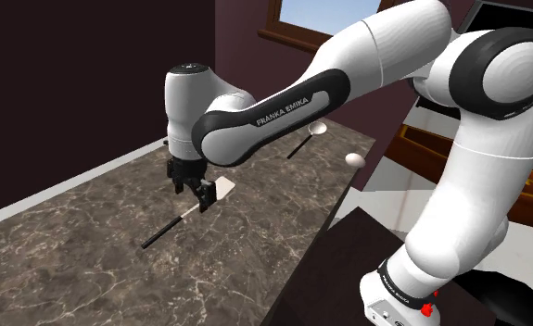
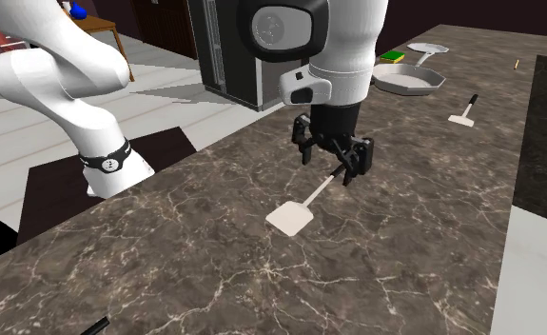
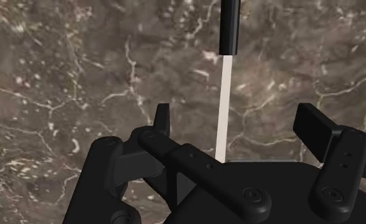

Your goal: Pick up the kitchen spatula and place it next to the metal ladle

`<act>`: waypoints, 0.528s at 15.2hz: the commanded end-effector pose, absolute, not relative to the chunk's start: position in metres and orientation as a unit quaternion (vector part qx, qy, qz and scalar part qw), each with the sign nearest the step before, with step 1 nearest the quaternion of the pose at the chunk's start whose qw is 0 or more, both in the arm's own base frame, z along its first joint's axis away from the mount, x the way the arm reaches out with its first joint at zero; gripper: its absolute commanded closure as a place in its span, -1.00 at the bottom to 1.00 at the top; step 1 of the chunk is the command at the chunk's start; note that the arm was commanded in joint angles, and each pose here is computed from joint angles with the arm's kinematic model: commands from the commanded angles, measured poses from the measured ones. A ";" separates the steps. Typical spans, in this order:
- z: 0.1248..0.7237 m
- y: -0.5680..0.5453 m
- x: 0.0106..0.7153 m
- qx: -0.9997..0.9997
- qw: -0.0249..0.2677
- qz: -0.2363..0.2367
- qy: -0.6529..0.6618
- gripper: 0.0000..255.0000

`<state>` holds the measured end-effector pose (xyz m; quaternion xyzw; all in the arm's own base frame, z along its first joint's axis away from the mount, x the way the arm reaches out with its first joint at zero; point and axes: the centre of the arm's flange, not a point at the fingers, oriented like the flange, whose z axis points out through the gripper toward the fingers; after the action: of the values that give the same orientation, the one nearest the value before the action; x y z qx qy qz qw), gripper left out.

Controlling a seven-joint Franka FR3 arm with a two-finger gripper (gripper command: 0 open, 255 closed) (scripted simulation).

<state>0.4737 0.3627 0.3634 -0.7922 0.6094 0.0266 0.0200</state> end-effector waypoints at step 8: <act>0.338 0.364 0.474 -0.791 0.020 0.026 0.610 -1.00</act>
<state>0.4741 0.3634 0.3387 -0.7915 0.6103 0.0264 0.0200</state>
